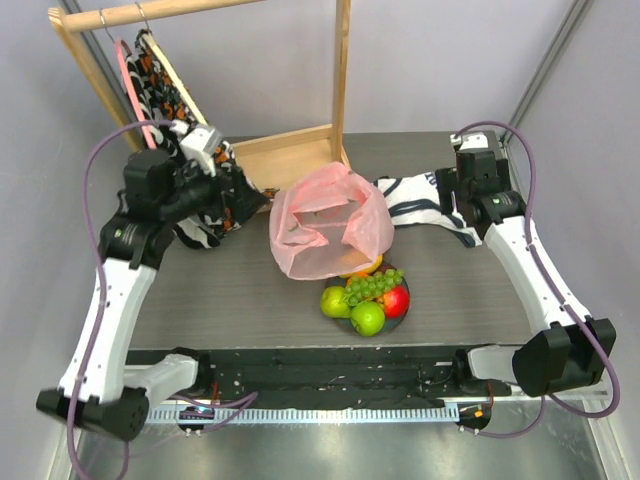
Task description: Take the fake fruits out of the plastic bag
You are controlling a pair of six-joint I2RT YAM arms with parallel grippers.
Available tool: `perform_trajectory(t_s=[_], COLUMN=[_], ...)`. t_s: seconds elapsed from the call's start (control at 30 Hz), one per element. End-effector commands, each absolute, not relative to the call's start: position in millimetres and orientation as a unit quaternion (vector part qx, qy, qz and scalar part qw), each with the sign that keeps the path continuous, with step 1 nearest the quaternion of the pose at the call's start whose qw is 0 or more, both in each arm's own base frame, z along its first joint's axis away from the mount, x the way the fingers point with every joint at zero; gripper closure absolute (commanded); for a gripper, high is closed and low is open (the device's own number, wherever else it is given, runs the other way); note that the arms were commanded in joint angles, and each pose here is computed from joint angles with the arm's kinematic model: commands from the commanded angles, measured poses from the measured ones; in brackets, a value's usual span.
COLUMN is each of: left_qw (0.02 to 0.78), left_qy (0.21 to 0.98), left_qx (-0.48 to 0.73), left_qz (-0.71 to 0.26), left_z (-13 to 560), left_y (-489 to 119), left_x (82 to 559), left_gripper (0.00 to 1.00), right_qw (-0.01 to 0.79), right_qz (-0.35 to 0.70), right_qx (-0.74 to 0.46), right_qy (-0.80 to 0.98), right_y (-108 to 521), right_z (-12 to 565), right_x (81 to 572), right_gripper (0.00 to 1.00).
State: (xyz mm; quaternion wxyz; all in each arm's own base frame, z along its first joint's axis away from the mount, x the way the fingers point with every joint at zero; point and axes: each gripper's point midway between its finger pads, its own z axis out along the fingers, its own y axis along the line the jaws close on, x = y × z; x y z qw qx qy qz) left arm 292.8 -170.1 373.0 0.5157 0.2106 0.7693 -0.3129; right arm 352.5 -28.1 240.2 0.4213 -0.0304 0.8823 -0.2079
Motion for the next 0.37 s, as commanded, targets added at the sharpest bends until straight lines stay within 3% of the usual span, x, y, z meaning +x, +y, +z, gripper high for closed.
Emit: perform_trajectory(t_s=[0.0, 0.17, 0.33], left_qw=[0.505, 0.451, 0.463], left_qy=[0.845, 0.884, 0.885], left_qx=[0.085, 0.072, 0.015], left_qz=[-0.155, -0.096, -0.052], left_z=[315.2, 241.9, 221.1], left_y=[-85.5, -62.5, -41.1], left_x=[285.6, 281.1, 298.9], left_gripper=[0.0, 0.0, 0.0], right_qw=[0.455, 0.451, 0.446], right_qz=[-0.183, -0.135, -0.102], right_qx=[0.04, 0.046, 0.049], right_qy=[0.871, 0.881, 0.888], right_y=[-25.8, -10.6, -0.4], right_z=[253.4, 241.8, 232.4], right_x=[356.3, 352.1, 346.1], right_gripper=[0.0, 0.0, 0.0])
